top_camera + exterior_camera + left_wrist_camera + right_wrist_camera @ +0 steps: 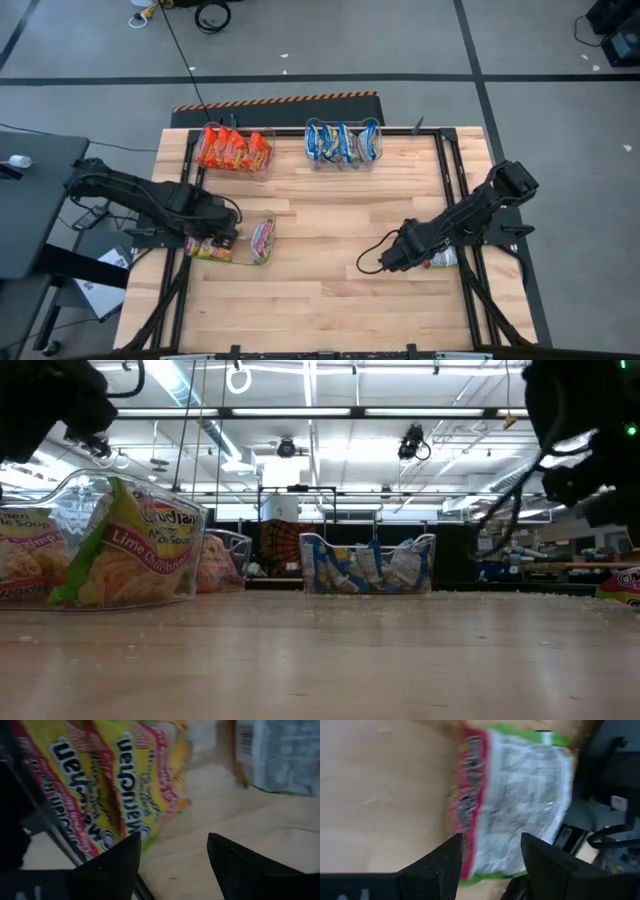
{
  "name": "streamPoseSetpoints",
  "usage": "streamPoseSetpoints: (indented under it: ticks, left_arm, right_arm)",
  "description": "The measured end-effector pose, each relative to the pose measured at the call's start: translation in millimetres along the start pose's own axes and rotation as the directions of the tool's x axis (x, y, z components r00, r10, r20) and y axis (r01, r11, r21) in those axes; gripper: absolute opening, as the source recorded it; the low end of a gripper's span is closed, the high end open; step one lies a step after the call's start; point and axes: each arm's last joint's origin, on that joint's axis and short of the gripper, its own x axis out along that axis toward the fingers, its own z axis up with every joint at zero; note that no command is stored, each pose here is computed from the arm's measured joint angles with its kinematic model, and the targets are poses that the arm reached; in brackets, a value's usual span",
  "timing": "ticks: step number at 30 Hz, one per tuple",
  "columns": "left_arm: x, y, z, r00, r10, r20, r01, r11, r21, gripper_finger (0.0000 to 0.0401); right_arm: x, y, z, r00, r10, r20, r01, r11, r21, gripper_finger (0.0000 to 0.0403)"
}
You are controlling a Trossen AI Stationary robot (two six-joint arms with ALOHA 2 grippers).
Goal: Sort Maruchan noodles
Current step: Put the yellow noodle into the bottom transparent bin
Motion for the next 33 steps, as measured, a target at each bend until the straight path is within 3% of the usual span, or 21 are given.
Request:
streamPoseSetpoints:
  ticks: [3,6,11,15,20,25,27,29,31,33]
  left_arm:
    - [-10,-5,-3,0.999,-0.047,-0.014,0.048,0.998,0.036,0.0233]
    - [-29,-12,-6,0.992,-0.128,0.000,0.127,0.985,0.115,0.0233]
    - [-64,-24,-10,0.951,-0.299,0.078,0.263,0.915,0.307,0.0233]
    - [-82,-34,-13,0.883,-0.428,0.194,0.290,0.821,0.492,0.0233]
    - [-94,-50,-17,0.749,-0.589,0.302,0.232,0.661,0.714,0.0233]
    - [-104,-61,-22,0.632,-0.708,0.314,0.195,0.537,0.821,0.0233]
    - [-106,-62,-24,0.617,-0.724,0.309,0.182,0.513,0.839,0.0233]
    - [-106,-62,-25,0.612,-0.730,0.303,0.180,0.502,0.846,0.0233]
    - [-106,-61,-27,0.619,-0.727,0.296,0.179,0.497,0.849,0.0233]
    - [-105,-60,-29,0.632,-0.724,0.276,0.194,0.493,0.848,0.0233]
  right_arm:
    - [12,-6,1,0.999,-0.047,0.003,0.046,0.998,0.035,0.0206]
    - [21,-6,3,0.998,-0.028,0.050,0.025,0.998,0.049,0.0206]
    - [31,-5,5,0.999,0.008,0.035,-0.009,0.999,0.032,0.0194]
    - [18,-5,6,0.997,-0.026,0.077,0.025,0.999,0.020,0.0142]
    - [-1,1,13,0.995,0.068,0.077,-0.063,0.996,-0.069,0.0022]
    - [-46,7,18,0.967,0.251,0.041,-0.242,0.958,-0.155,0.0007]
    - [-72,6,19,0.935,0.351,0.056,-0.333,0.919,-0.210,0.0006]
    - [-99,6,20,0.871,0.487,0.063,-0.446,0.839,-0.311,0.0006]
    - [-125,6,18,0.771,0.633,0.065,-0.547,0.712,-0.441,0.0005]
    - [-147,6,15,0.648,0.758,0.075,-0.584,0.558,-0.590,0.0004]
